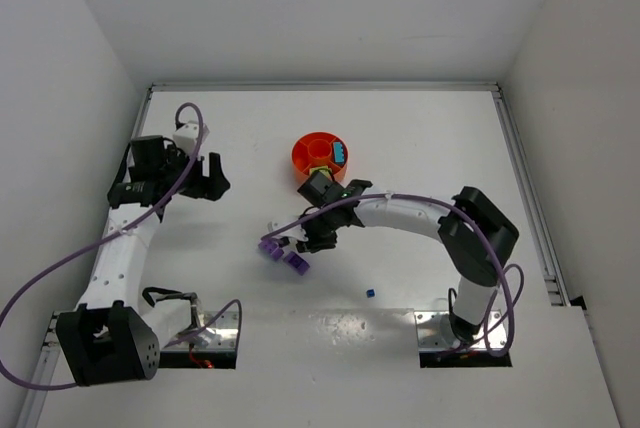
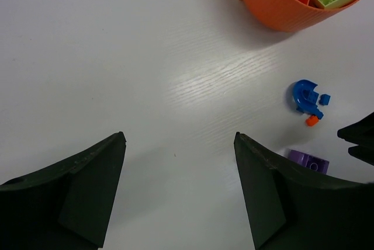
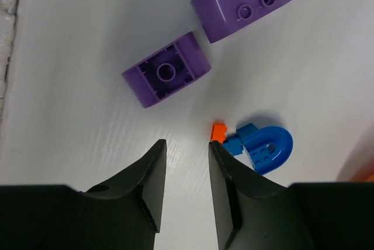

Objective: Sort the legos into containers by color

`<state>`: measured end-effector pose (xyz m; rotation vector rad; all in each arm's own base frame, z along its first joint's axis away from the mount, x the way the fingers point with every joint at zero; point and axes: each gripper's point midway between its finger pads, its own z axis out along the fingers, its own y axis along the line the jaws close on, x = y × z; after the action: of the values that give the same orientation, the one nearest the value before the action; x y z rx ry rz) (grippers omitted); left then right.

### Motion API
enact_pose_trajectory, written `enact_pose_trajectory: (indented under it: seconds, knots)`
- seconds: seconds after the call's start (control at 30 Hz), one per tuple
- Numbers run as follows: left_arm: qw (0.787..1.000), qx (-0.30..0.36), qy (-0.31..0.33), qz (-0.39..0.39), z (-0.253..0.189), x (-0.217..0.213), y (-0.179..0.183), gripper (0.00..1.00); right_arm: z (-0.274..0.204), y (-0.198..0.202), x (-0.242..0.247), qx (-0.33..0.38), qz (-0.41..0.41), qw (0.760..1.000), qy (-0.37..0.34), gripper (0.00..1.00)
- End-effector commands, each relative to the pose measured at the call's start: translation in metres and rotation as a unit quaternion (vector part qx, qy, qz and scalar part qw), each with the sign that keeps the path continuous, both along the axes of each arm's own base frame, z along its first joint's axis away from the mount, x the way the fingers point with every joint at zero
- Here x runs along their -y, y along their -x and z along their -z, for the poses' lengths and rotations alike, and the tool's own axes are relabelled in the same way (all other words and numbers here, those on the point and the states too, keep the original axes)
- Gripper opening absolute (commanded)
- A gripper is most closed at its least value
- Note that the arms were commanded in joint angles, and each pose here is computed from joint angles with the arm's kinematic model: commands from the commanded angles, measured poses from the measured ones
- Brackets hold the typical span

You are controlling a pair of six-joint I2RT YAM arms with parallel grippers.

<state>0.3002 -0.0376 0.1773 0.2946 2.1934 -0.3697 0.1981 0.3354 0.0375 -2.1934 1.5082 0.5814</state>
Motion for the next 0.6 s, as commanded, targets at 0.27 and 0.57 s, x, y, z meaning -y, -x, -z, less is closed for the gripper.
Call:
enact_pose_trajectory:
  seconds: [0.27,0.57]
  knots:
    - [1.000,0.021,0.007,-0.007,-0.009,-0.002,-0.004,0.82,0.005,-0.018,-0.030,0.000,0.010,1.000,-0.019,0.33]
    - [1.000,0.016,0.010,-0.004,-0.005,-0.001,-0.006,0.82,0.010,-0.023,-0.031,-0.007,0.015,1.000,-0.017,0.32]
